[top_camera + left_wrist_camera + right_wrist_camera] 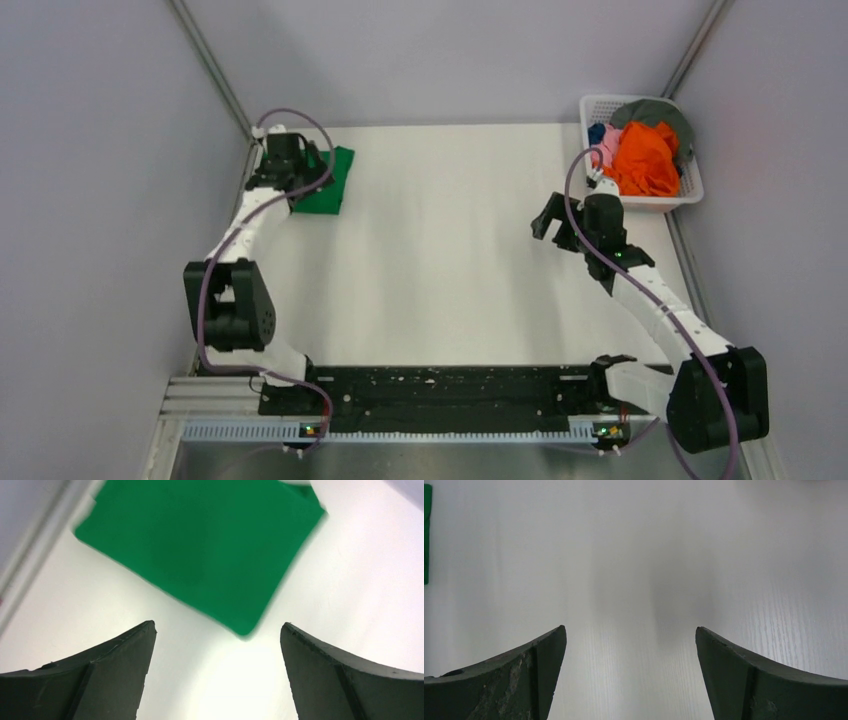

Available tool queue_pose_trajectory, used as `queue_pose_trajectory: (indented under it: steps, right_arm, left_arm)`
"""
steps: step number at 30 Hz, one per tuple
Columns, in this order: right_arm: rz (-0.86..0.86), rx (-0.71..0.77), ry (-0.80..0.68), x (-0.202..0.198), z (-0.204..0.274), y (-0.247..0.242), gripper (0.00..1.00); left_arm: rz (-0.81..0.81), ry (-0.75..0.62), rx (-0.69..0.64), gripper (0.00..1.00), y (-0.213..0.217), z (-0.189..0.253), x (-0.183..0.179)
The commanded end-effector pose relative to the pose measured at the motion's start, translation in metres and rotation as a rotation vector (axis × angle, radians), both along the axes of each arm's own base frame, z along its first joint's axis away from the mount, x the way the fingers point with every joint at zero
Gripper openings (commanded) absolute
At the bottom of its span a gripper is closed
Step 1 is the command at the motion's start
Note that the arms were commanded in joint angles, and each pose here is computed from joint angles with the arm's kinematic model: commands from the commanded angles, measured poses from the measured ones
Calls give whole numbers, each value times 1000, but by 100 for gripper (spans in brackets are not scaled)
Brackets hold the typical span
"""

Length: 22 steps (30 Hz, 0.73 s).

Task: Fold and stack the t-shirts
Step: Reset both arms

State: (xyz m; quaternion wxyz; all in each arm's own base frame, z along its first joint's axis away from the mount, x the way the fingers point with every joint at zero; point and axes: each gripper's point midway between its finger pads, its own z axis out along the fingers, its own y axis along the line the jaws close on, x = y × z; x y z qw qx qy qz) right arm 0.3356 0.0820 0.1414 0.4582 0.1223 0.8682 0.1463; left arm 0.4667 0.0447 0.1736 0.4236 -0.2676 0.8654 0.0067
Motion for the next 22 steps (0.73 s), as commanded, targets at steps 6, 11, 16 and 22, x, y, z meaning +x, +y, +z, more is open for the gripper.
queue_pose_trajectory:
  steps: [6,11,16,22]
  right_arm:
    - [-55,-50,-38,-26,15,-21,99]
    - [-65,-25,-38,-42,2,-22,99]
    - [-86,-27,-58,-45,4,-26,99]
    - [-70,-13,-85,-45,6,-23,99]
  left_arm:
    - [-555,-220,-116,99,-186,25,-111]
    - [-495,-264,-110,99,-173,18,-143]
    - [-480,-267,-176,99,-175,-1,-155]
    - [-468,-251,-178,99,-173,-24,-159]
